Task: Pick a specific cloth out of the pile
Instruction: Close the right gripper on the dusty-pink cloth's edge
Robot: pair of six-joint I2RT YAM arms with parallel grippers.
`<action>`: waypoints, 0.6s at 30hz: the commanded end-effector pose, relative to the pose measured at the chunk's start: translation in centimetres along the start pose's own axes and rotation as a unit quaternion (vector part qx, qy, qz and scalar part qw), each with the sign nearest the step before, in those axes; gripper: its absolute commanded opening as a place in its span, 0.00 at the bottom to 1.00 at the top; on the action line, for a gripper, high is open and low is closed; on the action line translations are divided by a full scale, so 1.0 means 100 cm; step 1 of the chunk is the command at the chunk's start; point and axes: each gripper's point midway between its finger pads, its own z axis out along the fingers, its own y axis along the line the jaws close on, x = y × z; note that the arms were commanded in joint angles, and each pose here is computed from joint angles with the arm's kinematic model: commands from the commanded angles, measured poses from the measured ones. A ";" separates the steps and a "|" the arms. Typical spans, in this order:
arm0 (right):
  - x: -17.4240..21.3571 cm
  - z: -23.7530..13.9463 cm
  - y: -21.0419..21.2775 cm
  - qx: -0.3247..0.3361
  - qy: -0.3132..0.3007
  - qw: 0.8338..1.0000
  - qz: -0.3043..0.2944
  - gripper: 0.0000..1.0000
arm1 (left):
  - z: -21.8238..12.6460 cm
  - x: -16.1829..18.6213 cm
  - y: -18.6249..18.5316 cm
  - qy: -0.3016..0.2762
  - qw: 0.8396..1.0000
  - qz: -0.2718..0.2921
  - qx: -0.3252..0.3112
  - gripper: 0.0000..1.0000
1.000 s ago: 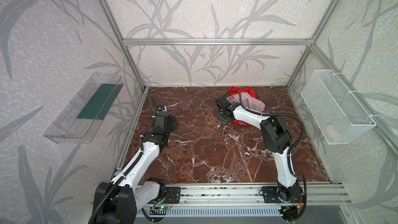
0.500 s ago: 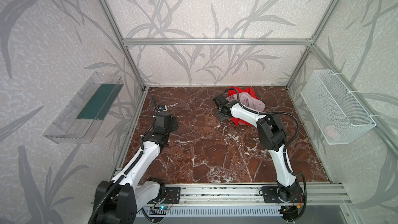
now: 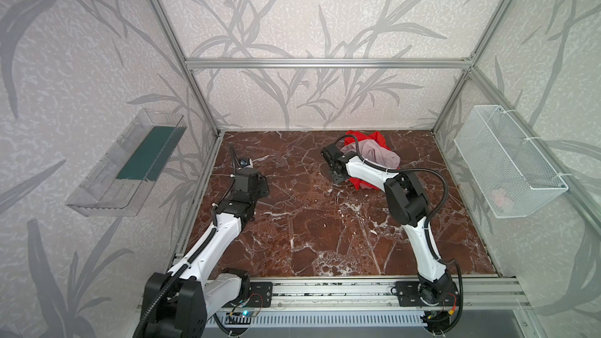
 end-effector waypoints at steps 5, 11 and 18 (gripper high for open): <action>0.005 0.014 -0.004 0.023 0.024 0.999 -0.017 0.35 | -0.001 -0.009 -0.004 -0.011 1.000 0.006 0.003 0.59; 0.003 0.015 -0.002 0.019 0.027 0.999 -0.018 0.29 | -0.001 -0.009 -0.003 -0.012 1.000 0.008 0.001 0.59; 0.007 0.010 0.001 0.005 0.028 1.000 -0.013 0.35 | 0.000 -0.008 -0.002 -0.012 1.000 0.009 -0.001 0.59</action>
